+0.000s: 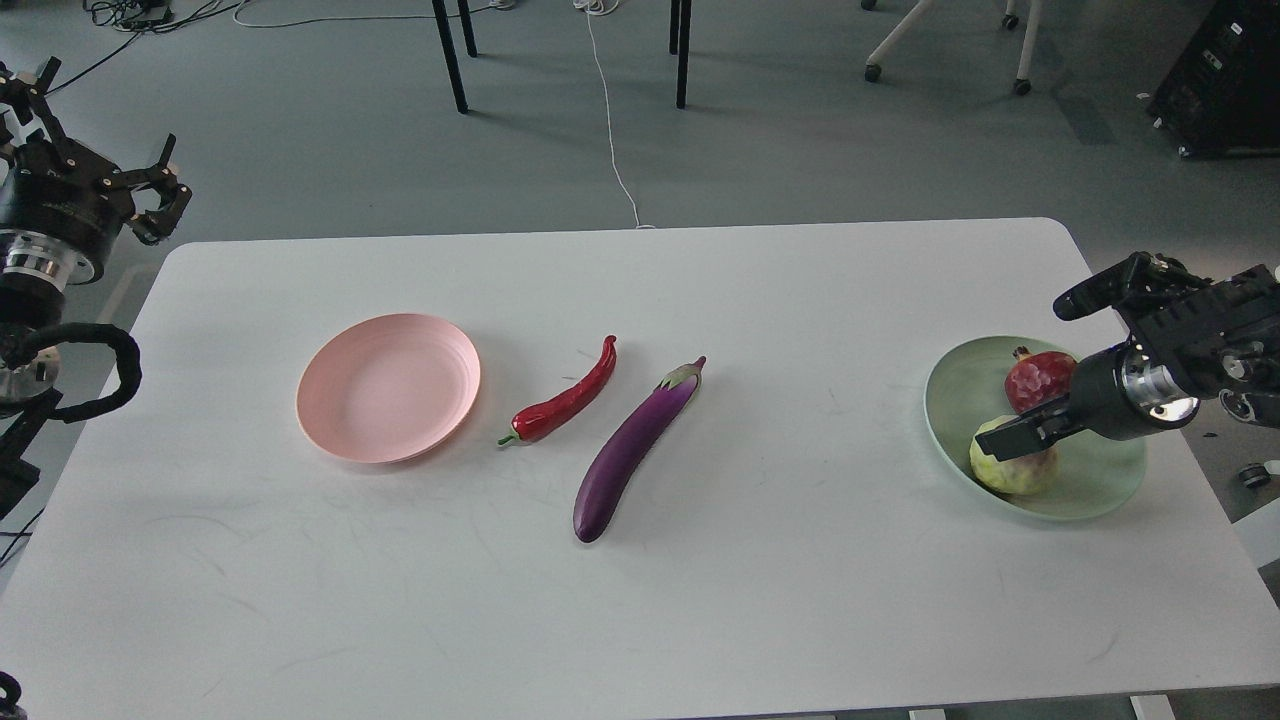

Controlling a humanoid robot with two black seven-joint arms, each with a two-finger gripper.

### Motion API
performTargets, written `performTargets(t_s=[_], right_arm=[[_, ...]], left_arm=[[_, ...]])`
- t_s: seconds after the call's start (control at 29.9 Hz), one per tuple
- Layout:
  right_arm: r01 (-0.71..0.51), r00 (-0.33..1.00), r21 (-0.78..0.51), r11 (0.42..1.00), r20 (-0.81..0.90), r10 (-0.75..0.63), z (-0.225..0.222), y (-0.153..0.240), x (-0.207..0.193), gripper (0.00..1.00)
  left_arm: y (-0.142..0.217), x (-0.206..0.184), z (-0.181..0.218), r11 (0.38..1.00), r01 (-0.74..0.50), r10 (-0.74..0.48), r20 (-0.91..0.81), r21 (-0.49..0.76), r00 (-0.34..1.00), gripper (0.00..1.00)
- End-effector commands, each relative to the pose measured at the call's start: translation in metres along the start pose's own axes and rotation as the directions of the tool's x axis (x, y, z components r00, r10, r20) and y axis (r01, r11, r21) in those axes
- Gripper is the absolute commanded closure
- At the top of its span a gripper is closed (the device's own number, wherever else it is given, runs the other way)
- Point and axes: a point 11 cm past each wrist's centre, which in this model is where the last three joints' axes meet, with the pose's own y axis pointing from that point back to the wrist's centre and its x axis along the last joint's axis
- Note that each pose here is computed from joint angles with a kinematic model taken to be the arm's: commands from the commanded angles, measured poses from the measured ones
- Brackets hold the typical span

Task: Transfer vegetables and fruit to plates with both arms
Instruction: 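Withdraw the right arm and swing the left arm over the table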

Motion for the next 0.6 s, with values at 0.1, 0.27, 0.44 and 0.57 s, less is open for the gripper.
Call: performTargets(t_s=[0.1, 0.27, 0.44, 0.57], right_arm=[[-0.324, 0.938, 0.004, 0.946, 0.129, 0.321, 0.012, 0.028, 0.082, 0.01], [-0.612, 0.695, -0.026, 0.791, 0.461, 0.552, 0.035, 0.046, 0.125, 0.01], [-0.750, 0.379, -0.157, 0.642, 0.693, 0.613, 0.072, 0.048, 0.125, 0.01], [-0.794, 0.151, -0.232, 0.562, 0.821, 0.551, 0.089, 0.045, 0.106, 0.01]], left_arm=[[-0.022, -0.033, 0.014, 0.988, 0.114, -0.125, 0.102, 0.108, 0.987, 0.01], [-0.040, -0.086, 0.027, 0.943, 0.270, -0.314, 0.252, 0.197, 0.915, 0.02], [-0.044, -0.140, 0.005, 0.853, 0.390, -0.514, 0.435, 0.346, 0.739, 0.02], [-0.031, -0.182, -0.035, 0.732, 0.461, -0.681, 0.528, 0.501, 0.507, 0.02]])
